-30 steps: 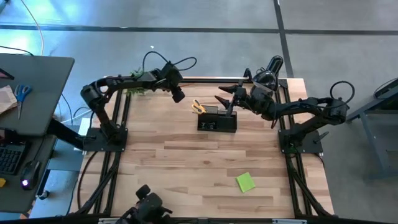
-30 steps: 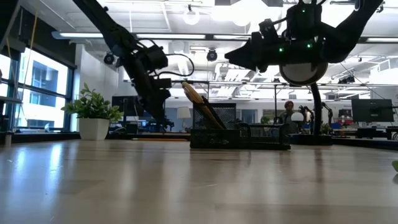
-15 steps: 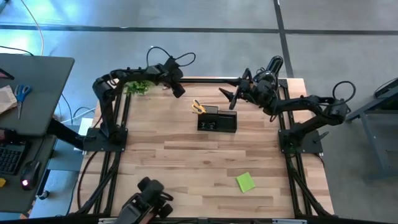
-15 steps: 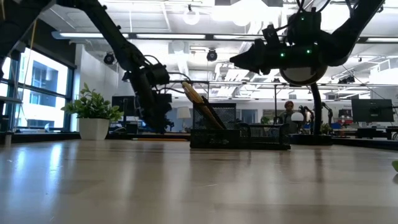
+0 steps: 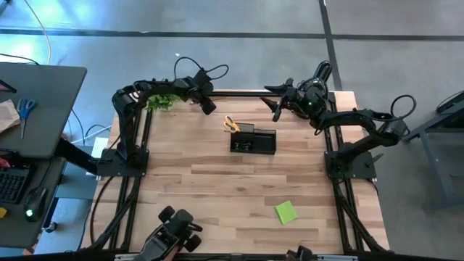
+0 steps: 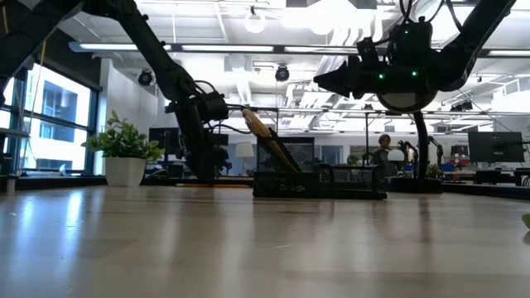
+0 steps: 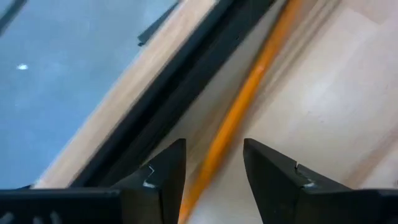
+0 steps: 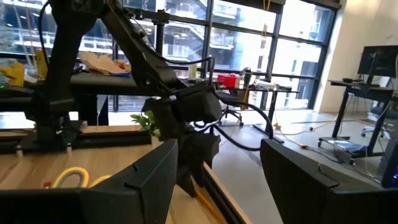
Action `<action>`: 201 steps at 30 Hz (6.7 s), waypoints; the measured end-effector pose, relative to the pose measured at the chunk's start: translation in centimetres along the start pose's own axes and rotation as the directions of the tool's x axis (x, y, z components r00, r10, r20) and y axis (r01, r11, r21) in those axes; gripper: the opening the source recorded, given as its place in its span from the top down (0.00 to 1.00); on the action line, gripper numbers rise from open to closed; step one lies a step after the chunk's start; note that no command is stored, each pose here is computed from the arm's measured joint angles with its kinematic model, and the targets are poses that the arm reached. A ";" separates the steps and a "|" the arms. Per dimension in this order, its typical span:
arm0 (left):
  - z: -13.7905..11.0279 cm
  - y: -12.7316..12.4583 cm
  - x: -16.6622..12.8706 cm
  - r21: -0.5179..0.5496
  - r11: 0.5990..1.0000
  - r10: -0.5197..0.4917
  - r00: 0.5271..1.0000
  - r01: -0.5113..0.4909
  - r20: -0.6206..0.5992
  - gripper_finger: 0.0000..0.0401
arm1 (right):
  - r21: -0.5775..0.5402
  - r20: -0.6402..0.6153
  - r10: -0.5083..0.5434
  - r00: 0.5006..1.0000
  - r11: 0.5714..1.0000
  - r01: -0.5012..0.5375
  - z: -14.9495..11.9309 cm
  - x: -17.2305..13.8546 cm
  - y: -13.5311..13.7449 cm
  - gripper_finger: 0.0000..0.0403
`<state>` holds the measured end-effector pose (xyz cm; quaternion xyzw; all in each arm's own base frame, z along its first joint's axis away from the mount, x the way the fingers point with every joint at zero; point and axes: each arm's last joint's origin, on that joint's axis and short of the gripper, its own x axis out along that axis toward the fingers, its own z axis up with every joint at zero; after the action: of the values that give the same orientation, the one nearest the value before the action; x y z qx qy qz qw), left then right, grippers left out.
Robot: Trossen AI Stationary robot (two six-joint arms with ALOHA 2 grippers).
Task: Pick and place office supplies into organizer
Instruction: Put the orange pencil into the desk organizer
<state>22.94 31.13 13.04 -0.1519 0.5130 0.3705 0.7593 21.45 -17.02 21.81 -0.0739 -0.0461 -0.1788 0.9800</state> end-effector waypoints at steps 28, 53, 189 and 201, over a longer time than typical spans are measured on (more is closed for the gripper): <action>-1.2 -4.1 -0.8 0.115 0.990 -0.063 0.985 0.082 -0.163 0.97 | 0.049 0.036 0.061 0.997 0.997 -0.063 0.4 0.5 1.7 0.44; -7.0 -12.6 -9.3 0.370 0.927 0.088 0.925 0.060 -0.371 1.00 | 0.120 0.106 0.222 0.969 0.965 -0.234 4.0 -0.3 6.0 0.44; -23.3 -15.3 -20.4 0.379 0.755 -0.650 0.531 0.536 0.544 0.97 | 0.146 -0.506 0.436 0.744 0.894 -0.424 -12.2 11.3 35.2 0.70; -23.9 -17.3 -21.3 0.493 0.691 -0.721 0.446 0.529 0.531 0.98 | 0.124 -0.549 0.402 0.732 0.906 -0.405 -12.3 11.2 35.0 0.98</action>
<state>15.23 -3.88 19.21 -0.0829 0.1397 0.0200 0.9865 45.17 9.51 6.52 -0.0279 0.2624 0.0242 0.9643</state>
